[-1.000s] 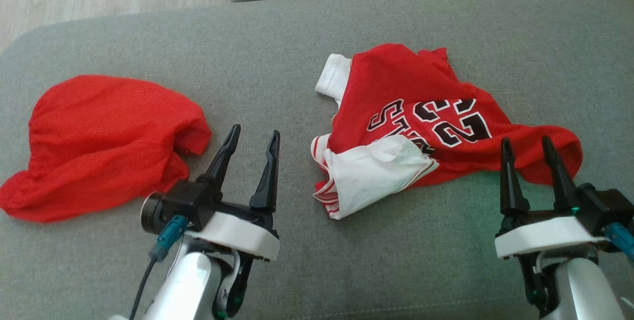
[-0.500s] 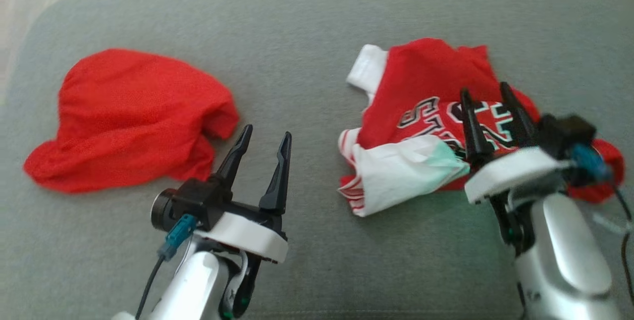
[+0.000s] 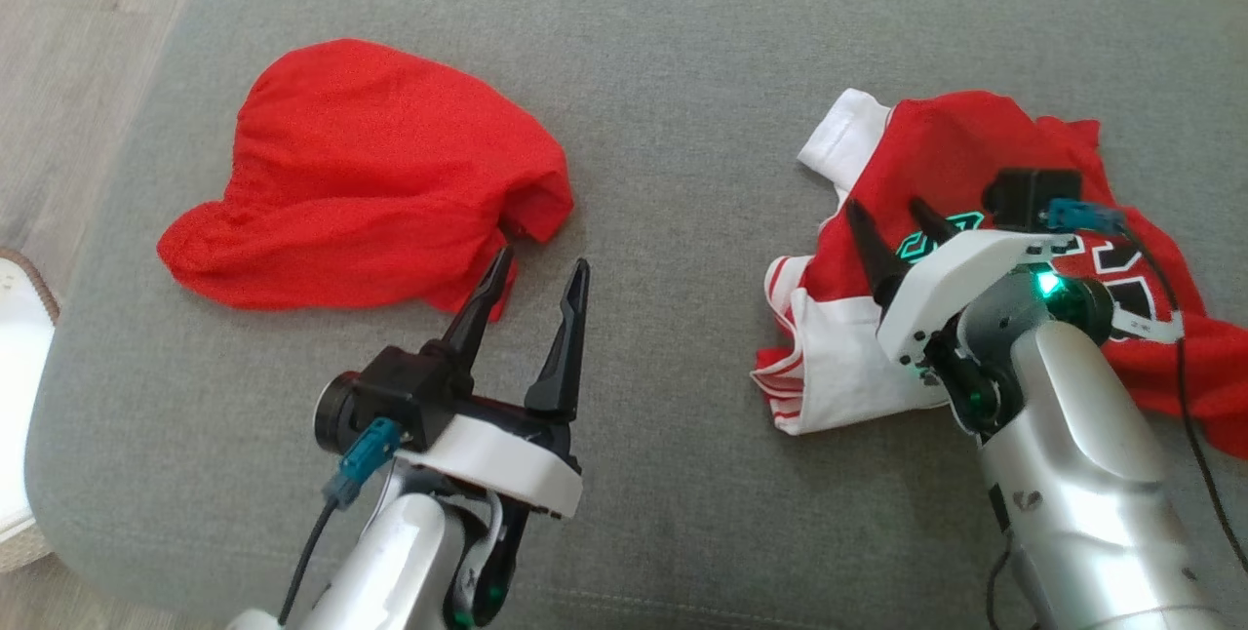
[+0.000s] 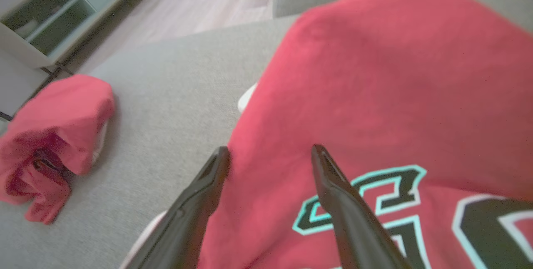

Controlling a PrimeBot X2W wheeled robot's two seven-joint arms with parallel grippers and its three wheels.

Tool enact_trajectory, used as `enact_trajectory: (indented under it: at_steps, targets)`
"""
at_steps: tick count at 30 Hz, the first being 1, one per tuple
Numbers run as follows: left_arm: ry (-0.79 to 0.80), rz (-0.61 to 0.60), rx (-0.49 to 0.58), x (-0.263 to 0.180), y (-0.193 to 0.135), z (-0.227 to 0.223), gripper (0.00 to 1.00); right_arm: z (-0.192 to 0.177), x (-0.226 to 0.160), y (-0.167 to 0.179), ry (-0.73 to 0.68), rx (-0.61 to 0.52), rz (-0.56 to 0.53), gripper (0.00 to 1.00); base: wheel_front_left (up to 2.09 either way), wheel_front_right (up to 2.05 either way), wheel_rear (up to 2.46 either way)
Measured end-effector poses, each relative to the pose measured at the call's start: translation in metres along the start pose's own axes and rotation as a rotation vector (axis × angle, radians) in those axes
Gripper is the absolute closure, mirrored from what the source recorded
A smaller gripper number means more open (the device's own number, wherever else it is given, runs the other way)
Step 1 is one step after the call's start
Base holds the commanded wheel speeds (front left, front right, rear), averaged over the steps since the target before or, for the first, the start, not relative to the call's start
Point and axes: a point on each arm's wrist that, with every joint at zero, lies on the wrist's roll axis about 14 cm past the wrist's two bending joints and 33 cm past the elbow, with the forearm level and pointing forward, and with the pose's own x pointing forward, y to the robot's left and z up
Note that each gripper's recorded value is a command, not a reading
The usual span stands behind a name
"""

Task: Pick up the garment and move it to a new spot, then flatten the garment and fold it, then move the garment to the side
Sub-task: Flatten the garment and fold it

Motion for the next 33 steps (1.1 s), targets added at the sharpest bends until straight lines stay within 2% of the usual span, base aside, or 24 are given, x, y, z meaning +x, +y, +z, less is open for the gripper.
enact_trajectory:
  at_steps: [4,5,6,10,14,19,23,24,25,29,33]
  targets:
    - [0.004,0.002,0.000,-0.001,0.000,-0.001,0.00,-0.018,0.006,-0.011,0.087,-0.034,-0.037,0.00,0.00,0.00,0.00]
    - [0.006,0.001,0.000,-0.001,0.000,-0.002,0.00,-0.020,0.007,-0.014,0.099,-0.035,-0.048,0.05,0.00,0.00,0.00]
    - [0.008,-0.001,0.000,-0.001,-0.001,-0.003,0.00,-0.021,0.009,-0.017,0.106,-0.031,-0.056,1.00,0.00,0.00,0.00]
    - [0.016,0.003,0.000,-0.001,0.001,-0.005,0.00,-0.006,0.018,-0.013,0.044,-0.033,-0.038,1.00,0.00,0.00,0.00]
    - [0.022,0.005,-0.001,0.000,0.002,-0.007,0.00,0.035,0.027,0.009,-0.122,-0.034,0.029,1.00,0.00,0.00,0.00]
    - [0.022,0.002,0.000,0.001,0.001,-0.008,0.00,0.094,0.025,0.031,-0.354,0.017,0.103,1.00,0.00,0.00,0.00]
    - [0.014,0.001,0.002,0.001,0.001,-0.005,0.00,0.112,0.023,0.037,-0.432,0.031,0.117,1.00,0.00,0.00,0.00]
    - [0.012,0.002,0.003,0.001,0.001,-0.004,0.00,0.109,0.025,0.037,-0.419,0.020,0.118,0.90,0.00,0.00,0.00]
    - [0.011,0.003,0.004,0.001,0.002,-0.003,0.00,0.104,0.026,0.038,-0.401,0.003,0.118,0.00,0.00,0.00,0.00]
    - [0.006,0.002,0.004,0.001,0.001,-0.002,0.00,0.081,0.030,0.037,-0.329,-0.033,0.109,0.00,0.00,0.00,0.00]
    - [-0.005,0.004,0.005,0.002,0.002,0.001,0.00,0.074,0.025,0.029,-0.313,-0.042,0.085,0.00,0.00,0.00,0.00]
